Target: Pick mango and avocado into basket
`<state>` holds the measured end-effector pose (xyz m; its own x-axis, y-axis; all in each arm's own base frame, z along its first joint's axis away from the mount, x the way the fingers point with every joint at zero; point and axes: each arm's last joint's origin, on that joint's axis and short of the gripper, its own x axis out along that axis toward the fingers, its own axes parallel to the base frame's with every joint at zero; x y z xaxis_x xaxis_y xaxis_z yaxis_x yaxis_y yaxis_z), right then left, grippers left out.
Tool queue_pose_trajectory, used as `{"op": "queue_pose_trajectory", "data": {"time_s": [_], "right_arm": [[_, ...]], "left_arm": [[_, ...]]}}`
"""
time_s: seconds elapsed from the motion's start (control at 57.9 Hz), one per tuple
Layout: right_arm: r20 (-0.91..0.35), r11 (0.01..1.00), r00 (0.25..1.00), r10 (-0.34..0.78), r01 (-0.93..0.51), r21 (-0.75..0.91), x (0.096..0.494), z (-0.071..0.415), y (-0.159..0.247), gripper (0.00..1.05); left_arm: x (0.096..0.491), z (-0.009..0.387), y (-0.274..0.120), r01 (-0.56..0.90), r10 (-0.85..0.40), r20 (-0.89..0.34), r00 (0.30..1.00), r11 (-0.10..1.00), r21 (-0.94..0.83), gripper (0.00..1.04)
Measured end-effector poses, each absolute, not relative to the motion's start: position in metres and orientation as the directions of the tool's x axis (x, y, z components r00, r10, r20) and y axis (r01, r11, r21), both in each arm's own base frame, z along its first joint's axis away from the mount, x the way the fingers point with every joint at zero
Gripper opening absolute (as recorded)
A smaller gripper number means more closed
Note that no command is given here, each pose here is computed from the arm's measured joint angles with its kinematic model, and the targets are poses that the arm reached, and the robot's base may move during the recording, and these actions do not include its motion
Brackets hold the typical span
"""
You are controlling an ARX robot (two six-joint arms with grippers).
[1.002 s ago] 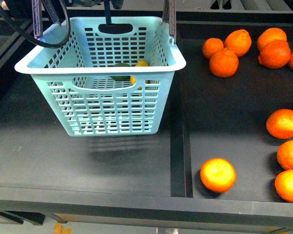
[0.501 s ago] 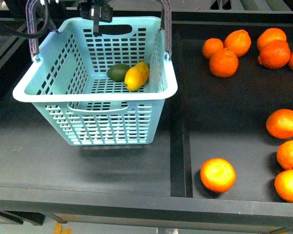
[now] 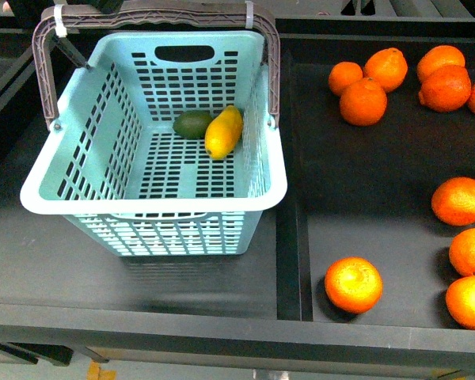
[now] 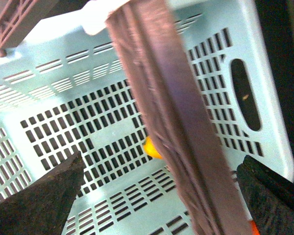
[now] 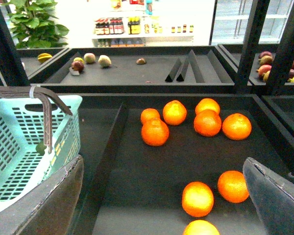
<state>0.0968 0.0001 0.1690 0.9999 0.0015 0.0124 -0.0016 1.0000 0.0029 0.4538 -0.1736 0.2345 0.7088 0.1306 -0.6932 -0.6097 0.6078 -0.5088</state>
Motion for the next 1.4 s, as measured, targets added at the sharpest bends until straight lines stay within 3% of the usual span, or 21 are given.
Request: {"op": "queue_pose_trajectory", "data": {"time_s": [0.052,0.121,0.242,0.311,0.449,0.795,1.4], "right_arm": [[0.012,1.0,1.0,0.001,-0.001,0.002,0.097,0.169,0.0,0.96],[0.012,1.0,1.0,-0.001,0.001,0.003,0.097,0.169,0.0,0.96],[0.012,1.0,1.0,-0.001,0.001,0.003,0.097,0.169,0.0,0.96],[0.012,1.0,1.0,0.0,0.0,0.003,0.097,0.169,0.0,0.96],[0.012,1.0,1.0,0.0,0.0,0.003,0.097,0.169,0.0,0.96],[0.012,1.0,1.0,-0.001,0.001,0.003,0.097,0.169,0.0,0.96],[0.012,1.0,1.0,0.0,0.0,0.003,0.097,0.169,0.0,0.96]], "left_arm": [[0.443,0.238,-0.166,-0.433,0.057,-0.589,0.806,0.735,-0.521,0.78],[0.415,0.236,-0.142,-0.142,-0.013,-0.354,0.935,0.902,-0.407,0.63],[0.374,0.226,-0.102,0.004,-0.01,-0.026,1.0,0.98,-0.201,0.42],[0.344,0.216,-0.078,-0.01,0.013,0.025,1.0,0.993,-0.118,0.27],[0.299,0.198,-0.056,0.009,-0.008,0.005,1.0,0.999,-0.042,0.02],[0.21,0.177,-0.018,0.007,-0.007,-0.007,1.0,1.0,-0.014,0.02],[0.145,0.164,-0.001,0.003,-0.003,-0.009,1.0,1.0,-0.011,0.02]]}}
